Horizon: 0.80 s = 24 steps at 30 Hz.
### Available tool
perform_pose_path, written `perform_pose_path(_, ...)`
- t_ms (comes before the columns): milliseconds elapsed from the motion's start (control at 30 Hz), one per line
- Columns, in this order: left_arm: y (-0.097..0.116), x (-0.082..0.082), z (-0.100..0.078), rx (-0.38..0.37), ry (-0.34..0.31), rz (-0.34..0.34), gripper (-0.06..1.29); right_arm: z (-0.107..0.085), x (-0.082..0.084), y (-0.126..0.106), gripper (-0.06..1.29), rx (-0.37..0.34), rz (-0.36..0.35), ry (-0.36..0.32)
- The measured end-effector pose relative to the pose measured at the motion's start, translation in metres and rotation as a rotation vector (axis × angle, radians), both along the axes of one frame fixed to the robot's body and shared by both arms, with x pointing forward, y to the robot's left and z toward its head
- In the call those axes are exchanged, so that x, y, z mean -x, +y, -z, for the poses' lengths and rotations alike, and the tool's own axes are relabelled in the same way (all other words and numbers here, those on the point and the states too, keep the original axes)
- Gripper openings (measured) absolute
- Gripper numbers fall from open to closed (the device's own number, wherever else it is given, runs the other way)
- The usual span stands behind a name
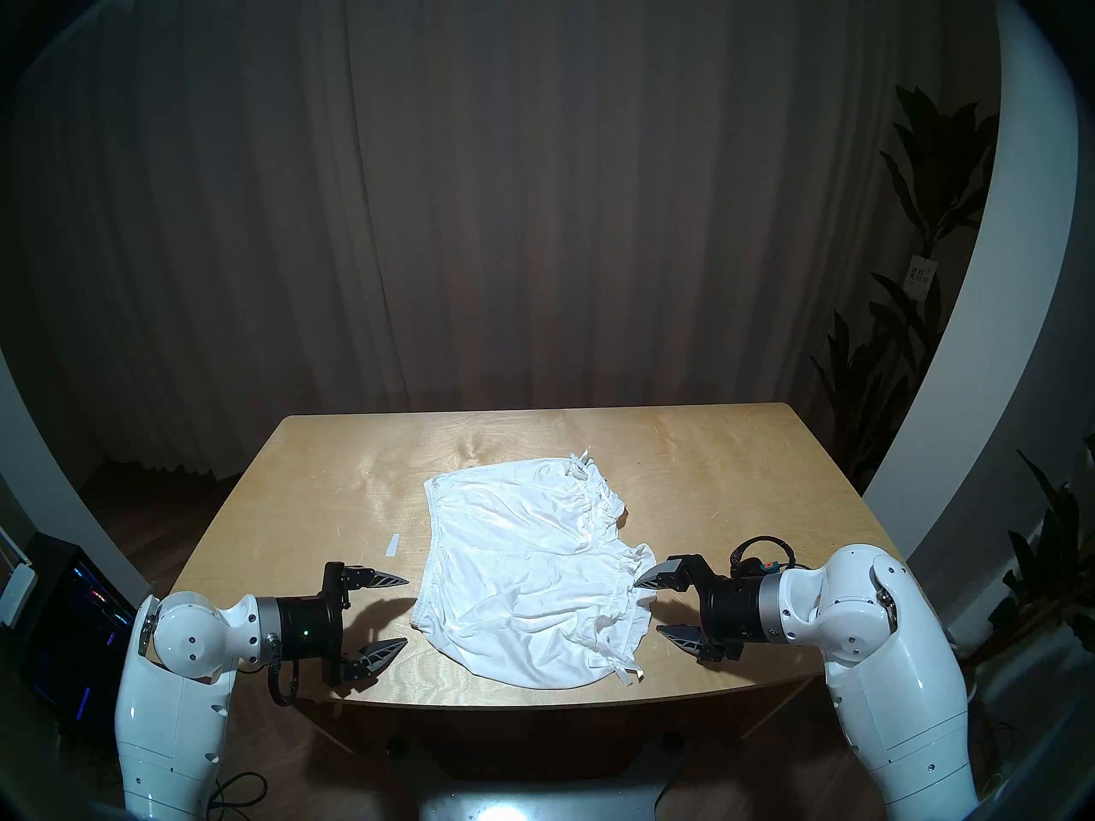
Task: Fold the pants in half lengthwise, then in half again, and set them down flat
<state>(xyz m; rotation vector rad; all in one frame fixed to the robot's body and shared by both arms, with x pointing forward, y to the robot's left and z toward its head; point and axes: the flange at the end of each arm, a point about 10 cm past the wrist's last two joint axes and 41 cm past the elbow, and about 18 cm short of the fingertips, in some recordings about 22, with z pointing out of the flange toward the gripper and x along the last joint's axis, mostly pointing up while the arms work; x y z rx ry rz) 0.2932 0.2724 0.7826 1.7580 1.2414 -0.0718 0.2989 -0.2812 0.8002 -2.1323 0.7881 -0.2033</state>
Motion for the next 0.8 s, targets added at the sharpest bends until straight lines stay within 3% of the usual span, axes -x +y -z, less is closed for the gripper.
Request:
perform_pose_path(400, -0.015, -0.022, 0.002, 0.004, -0.01, 0.05, 1.17, 0.005, 0.0, 0.002, 1.17, -0.023, 0.02, 0.003)
perform_pose_path(800, -0.024, -0.03, 0.003, -0.006, -0.02, 0.063, 1.12, 0.009, -0.009, 0.019, 1.17, -0.071, 0.018, -0.011)
